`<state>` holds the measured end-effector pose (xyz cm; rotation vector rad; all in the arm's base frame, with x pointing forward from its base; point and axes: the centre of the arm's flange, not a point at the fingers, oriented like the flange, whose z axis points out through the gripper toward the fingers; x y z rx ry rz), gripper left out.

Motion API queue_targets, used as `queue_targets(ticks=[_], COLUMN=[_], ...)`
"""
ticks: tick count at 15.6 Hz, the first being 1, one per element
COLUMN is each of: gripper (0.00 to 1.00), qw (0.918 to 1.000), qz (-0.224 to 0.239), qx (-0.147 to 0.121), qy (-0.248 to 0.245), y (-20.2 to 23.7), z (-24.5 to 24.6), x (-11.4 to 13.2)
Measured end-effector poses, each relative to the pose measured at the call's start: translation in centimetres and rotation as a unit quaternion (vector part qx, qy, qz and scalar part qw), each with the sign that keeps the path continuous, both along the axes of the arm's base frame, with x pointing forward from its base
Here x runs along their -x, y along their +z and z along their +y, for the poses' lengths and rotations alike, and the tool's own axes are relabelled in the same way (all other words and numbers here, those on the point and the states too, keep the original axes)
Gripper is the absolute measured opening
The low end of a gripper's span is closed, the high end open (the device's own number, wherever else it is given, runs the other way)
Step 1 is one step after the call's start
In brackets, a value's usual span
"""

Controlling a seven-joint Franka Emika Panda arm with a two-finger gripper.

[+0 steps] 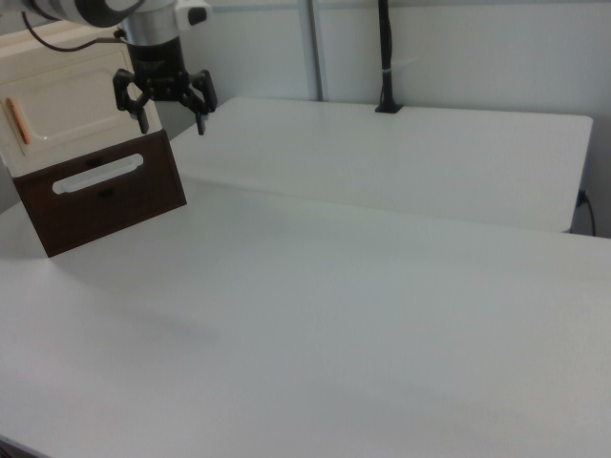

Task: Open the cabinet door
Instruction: 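Move the gripper toward the cabinet door's edge by the orange knob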

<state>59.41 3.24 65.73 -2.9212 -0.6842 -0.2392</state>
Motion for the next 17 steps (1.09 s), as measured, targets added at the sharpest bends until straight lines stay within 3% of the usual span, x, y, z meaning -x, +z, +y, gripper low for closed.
queue_targets(ticks=[7,17], gripper=[1.0,1.0], qw=[0.9929,0.9728], qz=[-0.061,-0.119], qx=[-0.005,-0.02], qy=[0.102,0.198], y=[0.8,-1.8], z=[11.5,25.8], x=[0.3,1.4])
